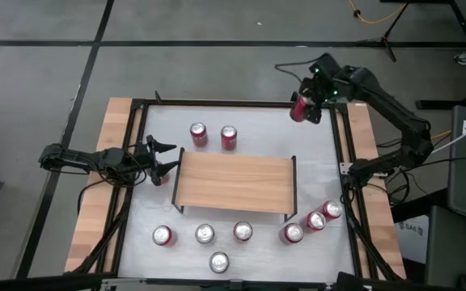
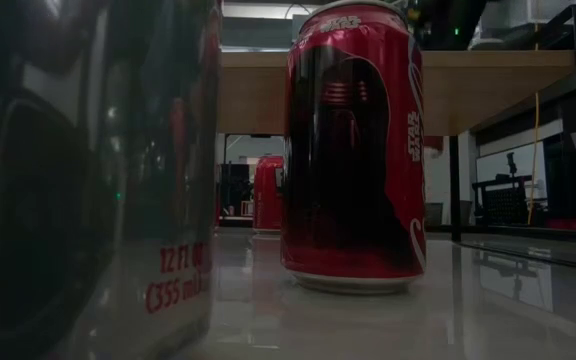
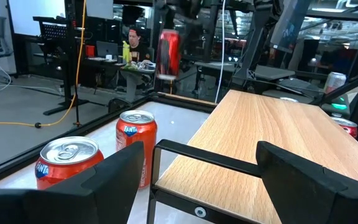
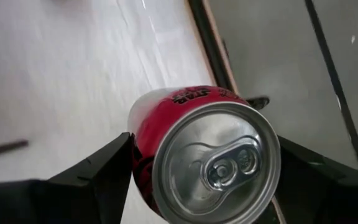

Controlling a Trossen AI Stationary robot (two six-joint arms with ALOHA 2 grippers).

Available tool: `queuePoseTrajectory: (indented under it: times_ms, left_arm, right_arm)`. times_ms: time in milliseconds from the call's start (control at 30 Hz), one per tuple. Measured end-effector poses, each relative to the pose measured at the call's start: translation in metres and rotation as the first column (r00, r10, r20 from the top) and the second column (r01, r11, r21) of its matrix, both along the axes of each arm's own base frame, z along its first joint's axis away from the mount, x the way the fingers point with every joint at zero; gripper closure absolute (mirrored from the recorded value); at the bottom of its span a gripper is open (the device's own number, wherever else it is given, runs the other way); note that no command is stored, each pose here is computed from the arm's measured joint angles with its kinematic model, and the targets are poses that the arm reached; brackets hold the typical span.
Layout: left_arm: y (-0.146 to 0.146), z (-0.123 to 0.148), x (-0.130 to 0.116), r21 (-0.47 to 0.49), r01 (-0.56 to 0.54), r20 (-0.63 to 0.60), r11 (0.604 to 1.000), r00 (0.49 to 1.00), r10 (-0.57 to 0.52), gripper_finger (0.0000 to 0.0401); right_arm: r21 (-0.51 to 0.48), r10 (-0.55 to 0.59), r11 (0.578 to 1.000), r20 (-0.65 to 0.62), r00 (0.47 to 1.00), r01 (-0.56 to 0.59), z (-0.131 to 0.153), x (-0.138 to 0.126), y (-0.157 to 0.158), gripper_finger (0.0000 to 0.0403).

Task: Place canned beverage on shelf
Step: Put the red black soda can on the shelf

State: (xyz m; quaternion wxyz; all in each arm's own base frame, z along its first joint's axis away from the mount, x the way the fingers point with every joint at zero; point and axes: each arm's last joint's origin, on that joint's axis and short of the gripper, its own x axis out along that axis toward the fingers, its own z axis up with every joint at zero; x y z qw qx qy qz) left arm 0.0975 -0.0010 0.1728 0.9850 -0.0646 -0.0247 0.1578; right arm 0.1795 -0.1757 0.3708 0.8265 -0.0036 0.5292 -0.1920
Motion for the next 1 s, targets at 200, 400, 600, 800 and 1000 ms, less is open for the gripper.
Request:
queuePoseTrajectory:
  times_ms: [200,400,600,800,1000]
  left_arm:
    - [0.000,0.000,0.000,0.000,0.000,0.000,1.000,1.000,0.000,0.0096]
    - [0.000,0.000,0.000,0.000,0.000,0.000,1.000,1.000,0.000,0.0096]
    - [0.000,0.000,0.000,0.000,0.000,0.000,1.000,1.000,0.000,0.0096]
    - [0.000,0.000,0.000,0.000,0.000,0.000,1.000,1.000,0.000,0.0096]
    - [0.000,0.000,0.000,0.000,0.000,0.000,1.000,1.000,0.000,0.0096]
  right_arm:
    - [-0.001,0.054,0.999,0.110,0.992,-0.055,0.040,0.004,0.021,0.0101]
    - [0.001,0.173,0.984,0.191,0.966,-0.177,0.062,0.023,0.059,0.0101]
    - [0.049,0.205,0.974,0.218,0.954,-0.221,0.064,0.040,0.098,0.0100]
    - [0.104,0.246,0.956,0.219,0.944,-0.274,0.062,0.048,0.134,0.0100]
    - [0.096,0.252,0.957,0.191,0.948,-0.274,0.059,0.054,0.161,0.0100]
